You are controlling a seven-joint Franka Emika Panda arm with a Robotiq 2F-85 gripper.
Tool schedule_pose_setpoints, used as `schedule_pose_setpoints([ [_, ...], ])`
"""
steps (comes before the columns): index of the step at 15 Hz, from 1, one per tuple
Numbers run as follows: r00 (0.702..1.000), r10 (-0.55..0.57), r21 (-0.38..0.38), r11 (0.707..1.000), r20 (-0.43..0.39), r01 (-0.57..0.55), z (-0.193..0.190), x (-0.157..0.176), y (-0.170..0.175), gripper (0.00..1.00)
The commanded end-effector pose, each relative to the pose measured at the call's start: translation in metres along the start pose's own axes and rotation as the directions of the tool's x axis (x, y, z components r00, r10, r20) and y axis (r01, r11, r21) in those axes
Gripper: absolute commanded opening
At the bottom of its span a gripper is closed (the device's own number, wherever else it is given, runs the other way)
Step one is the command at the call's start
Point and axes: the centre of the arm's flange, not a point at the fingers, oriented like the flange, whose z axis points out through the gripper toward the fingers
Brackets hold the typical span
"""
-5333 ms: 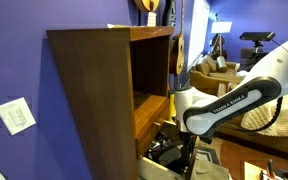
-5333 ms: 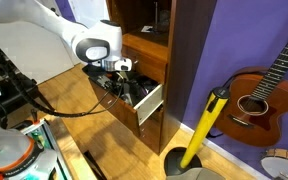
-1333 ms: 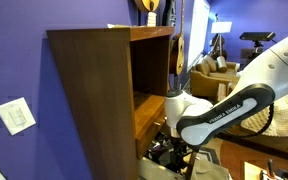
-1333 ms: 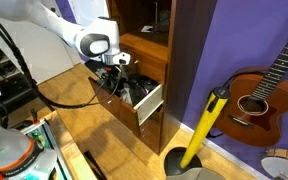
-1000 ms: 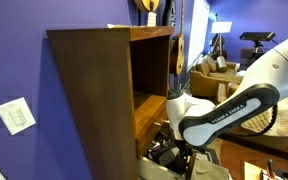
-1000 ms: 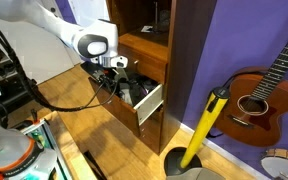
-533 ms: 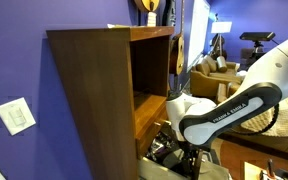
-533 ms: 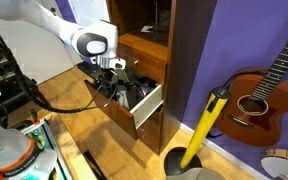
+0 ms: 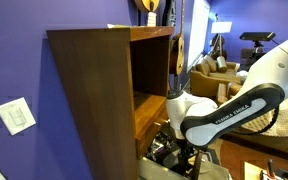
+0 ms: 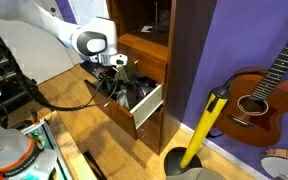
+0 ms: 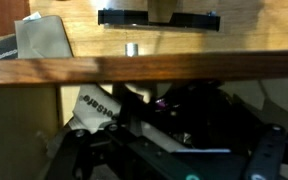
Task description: Open the drawer and take the book out
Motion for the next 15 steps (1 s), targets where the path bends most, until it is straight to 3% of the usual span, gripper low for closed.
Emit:
schedule_pose_setpoints([
  [1, 0.993, 0.057, -0.038, 0.997, -0.102, -0.061, 0.003, 0.014, -0.007, 1.00],
  [8, 0.980, 0.076, -0.047, 0.995, -0.186, -0.086, 0.018, 0.048, -0.028, 1.00],
  [15, 0.987, 0.047, -0.069, 0.996, -0.156, -0.058, 0.036, 0.067, -0.042, 1.00],
])
